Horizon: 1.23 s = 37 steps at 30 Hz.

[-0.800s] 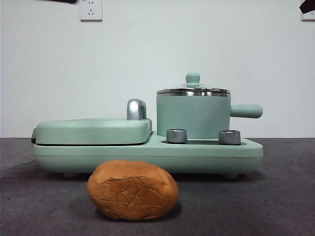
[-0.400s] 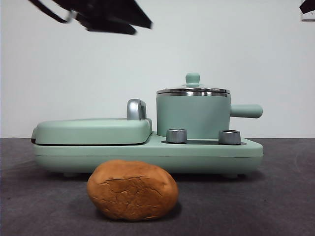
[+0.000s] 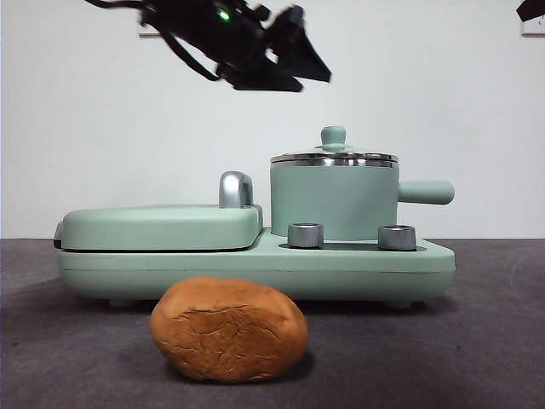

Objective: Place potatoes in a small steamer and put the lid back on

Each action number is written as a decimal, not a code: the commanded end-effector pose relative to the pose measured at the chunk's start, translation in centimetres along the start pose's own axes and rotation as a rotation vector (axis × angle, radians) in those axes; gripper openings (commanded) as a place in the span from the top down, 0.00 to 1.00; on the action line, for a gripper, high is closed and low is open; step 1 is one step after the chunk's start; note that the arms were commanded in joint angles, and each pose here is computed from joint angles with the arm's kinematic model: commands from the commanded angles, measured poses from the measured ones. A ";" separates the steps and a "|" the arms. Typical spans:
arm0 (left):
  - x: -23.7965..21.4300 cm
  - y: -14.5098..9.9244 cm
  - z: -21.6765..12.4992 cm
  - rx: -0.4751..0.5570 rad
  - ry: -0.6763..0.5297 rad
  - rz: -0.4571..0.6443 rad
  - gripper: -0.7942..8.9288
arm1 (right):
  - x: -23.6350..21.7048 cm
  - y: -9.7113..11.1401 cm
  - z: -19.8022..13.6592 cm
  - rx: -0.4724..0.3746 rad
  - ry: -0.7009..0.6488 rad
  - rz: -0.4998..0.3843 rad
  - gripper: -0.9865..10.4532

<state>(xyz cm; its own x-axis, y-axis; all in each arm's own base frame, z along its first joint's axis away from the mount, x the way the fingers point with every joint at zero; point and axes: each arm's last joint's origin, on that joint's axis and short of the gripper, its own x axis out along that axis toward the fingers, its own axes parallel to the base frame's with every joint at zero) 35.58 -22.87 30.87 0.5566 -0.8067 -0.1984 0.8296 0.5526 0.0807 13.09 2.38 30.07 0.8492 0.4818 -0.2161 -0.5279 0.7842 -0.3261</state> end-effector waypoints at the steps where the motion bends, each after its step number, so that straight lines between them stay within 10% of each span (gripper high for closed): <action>1: 2.2 0.0 0.0 -0.001 -0.008 -0.017 0.60 | -0.1 -0.2 0.6 0.000 -0.023 -0.008 0.70; 23: 6.1 -0.3 -4.3 -0.034 0.088 -0.055 0.61 | -0.1 -0.1 0.6 0.001 -0.023 -0.007 0.70; 37: 6.0 -0.3 -4.5 -0.008 0.108 -0.059 0.90 | -0.1 -0.1 0.6 0.002 -0.020 -0.006 0.70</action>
<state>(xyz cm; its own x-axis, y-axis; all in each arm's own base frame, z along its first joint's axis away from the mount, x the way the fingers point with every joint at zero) 38.24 -26.35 25.67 0.5060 -0.8085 -0.3004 0.8549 0.5162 0.0508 13.08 2.40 30.07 0.8485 0.4831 -0.2158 -0.5290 0.7834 -0.3262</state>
